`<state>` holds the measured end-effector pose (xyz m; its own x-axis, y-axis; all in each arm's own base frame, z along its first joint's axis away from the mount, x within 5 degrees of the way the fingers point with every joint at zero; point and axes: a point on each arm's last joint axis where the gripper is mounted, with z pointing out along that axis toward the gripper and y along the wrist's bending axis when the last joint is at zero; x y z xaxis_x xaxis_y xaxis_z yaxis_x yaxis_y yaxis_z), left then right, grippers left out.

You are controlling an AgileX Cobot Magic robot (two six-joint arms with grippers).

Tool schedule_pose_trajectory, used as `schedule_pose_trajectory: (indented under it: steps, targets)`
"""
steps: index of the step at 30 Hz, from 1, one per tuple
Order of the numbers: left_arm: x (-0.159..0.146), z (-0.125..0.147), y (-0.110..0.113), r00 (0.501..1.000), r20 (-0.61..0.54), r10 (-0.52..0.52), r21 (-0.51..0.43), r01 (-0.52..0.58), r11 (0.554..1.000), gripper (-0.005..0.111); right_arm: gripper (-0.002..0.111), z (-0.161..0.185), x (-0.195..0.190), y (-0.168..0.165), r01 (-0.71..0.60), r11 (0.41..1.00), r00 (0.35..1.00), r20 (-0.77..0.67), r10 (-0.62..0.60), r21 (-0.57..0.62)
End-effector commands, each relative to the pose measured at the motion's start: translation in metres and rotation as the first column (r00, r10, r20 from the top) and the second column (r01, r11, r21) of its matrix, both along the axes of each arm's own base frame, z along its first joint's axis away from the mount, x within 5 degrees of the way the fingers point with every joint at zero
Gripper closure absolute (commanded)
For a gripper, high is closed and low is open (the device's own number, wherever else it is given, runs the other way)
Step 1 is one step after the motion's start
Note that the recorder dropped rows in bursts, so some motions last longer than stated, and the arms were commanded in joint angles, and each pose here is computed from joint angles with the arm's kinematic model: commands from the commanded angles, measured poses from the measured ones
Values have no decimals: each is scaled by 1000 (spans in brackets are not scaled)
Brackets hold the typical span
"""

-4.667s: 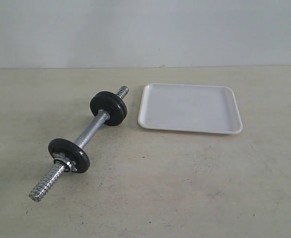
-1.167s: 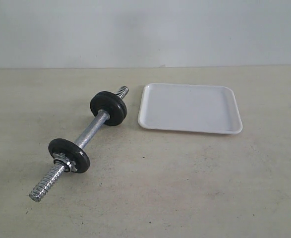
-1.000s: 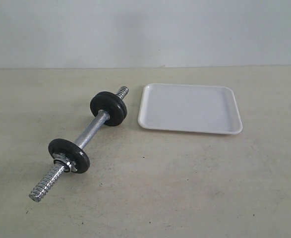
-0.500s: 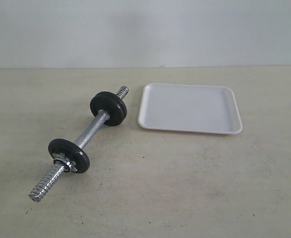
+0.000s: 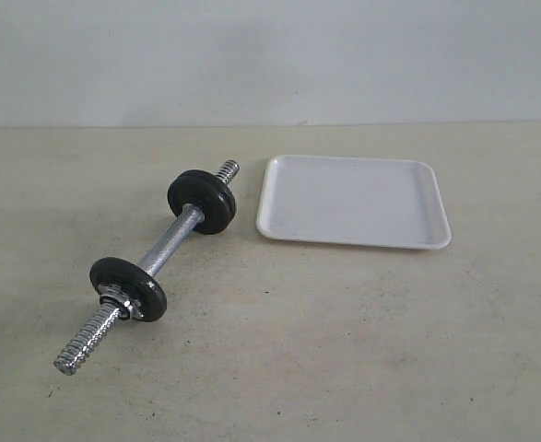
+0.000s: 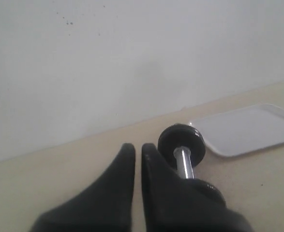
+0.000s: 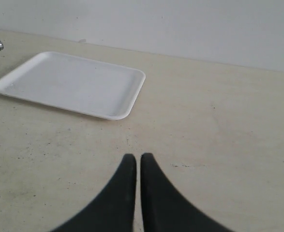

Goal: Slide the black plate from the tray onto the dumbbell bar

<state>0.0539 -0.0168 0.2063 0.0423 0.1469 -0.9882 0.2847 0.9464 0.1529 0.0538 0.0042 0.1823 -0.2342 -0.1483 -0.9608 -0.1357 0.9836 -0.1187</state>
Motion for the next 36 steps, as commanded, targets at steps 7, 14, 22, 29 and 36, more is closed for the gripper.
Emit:
schedule_pose_trajectory:
  steps: [7,14,22,29,36]
  targets:
    - [-1,-22,5,971,-232,54,5,-55,998,102,107,1,0,0,3,1000,1000,9,-3,7]
    - [-1,-22,4,970,-240,48,-21,-55,998,102,107,1,0,0,3,1000,1000,9,-3,7]
    - [-1,-22,7,966,-240,93,-21,-101,995,102,107,1,0,0,3,1000,1000,9,-3,7]
    - [0,-22,12,952,-240,188,-21,-199,980,102,107,1,0,0,3,1000,1000,9,-3,7]
    - [0,-22,14,942,-240,234,-21,-246,969,102,107,1,0,0,3,1000,1000,9,-3,7]
